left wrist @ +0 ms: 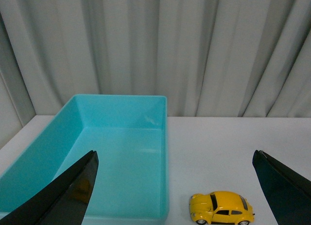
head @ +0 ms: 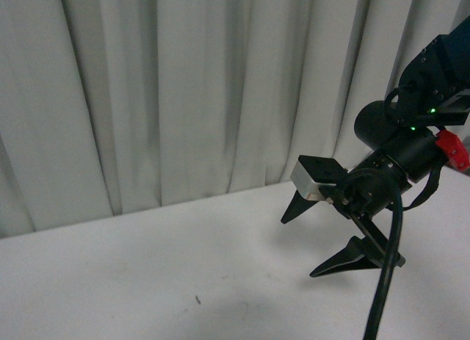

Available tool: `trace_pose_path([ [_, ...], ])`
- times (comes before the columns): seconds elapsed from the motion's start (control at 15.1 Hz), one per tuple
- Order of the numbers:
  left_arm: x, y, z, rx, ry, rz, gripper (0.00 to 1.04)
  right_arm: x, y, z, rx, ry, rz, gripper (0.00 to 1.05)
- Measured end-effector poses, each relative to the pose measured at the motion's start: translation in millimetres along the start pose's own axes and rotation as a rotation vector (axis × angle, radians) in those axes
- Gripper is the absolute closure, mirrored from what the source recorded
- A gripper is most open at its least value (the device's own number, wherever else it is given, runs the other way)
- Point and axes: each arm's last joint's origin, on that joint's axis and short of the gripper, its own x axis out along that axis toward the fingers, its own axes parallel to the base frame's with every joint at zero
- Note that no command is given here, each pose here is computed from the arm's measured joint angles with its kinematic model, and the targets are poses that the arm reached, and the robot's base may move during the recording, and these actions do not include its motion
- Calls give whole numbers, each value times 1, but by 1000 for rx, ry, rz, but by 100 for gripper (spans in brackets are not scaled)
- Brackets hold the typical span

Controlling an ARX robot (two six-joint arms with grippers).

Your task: Wind up and store yellow beetle toy

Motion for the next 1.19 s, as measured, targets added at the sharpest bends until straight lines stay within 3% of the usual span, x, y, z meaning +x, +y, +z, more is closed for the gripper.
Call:
trace_pose_path([
  [0.33,0,0,0,0,0,0,7,-75,-3,80,-173,-71,-185,7],
  [0.4,0,0,0,0,0,1,7,-75,-4,87,-262,103,-419,14],
  [0.46,0,0,0,0,0,0,7,-72,11,96,-172,208,-622,24],
  [0.53,0,0,0,0,0,-2,7,-65,39,104,3,199,-852,35],
  [0.66,0,0,0,0,0,1,7,-73,91,121,357,-115,-1244,58],
  [0.73,0,0,0,0,0,0,7,-81,111,130,471,-328,-1327,71],
  [0.79,0,0,0,0,0,0,7,-80,124,129,558,-433,-1339,81],
  [0.93,0,0,0,0,0,0,7,-58,149,113,703,-445,-1270,103],
  [1.19,0,0,0,0,-1,0,7,-48,185,114,727,-497,-1277,103],
])
